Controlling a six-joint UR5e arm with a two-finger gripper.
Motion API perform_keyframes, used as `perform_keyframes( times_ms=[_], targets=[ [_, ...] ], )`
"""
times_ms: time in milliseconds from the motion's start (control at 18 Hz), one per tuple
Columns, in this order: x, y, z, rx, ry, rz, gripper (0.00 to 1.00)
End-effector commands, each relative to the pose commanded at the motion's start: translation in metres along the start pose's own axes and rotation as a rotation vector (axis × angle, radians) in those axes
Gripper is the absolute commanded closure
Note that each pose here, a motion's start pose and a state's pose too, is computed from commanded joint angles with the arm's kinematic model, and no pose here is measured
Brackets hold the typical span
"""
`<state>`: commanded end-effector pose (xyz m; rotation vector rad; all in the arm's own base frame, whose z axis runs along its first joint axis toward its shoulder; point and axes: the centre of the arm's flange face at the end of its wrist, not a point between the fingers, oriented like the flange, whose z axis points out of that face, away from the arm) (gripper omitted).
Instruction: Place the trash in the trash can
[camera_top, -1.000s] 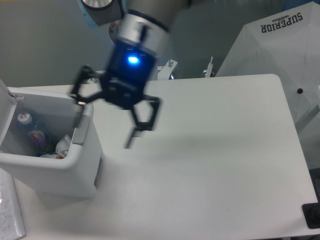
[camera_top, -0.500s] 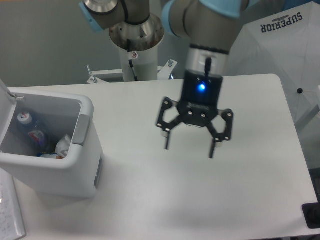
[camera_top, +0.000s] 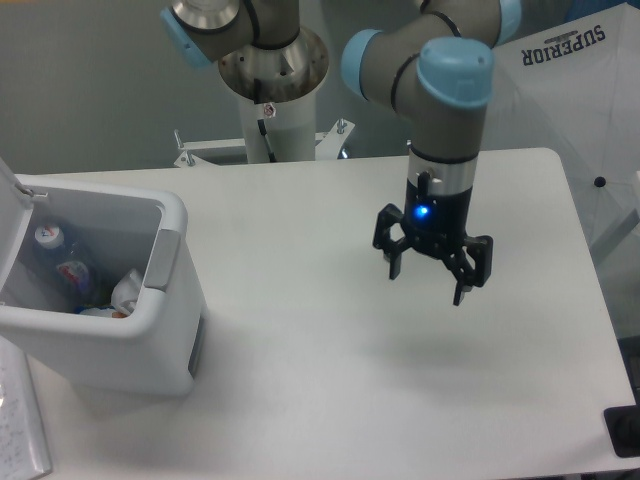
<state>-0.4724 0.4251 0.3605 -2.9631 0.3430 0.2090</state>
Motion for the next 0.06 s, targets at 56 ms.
perform_keyframes(
  times_ms=[56],
  targets=[
    [-0.0018,-0.0048,0.0041,-0.025,0.011,0.009,0.00]
  ],
)
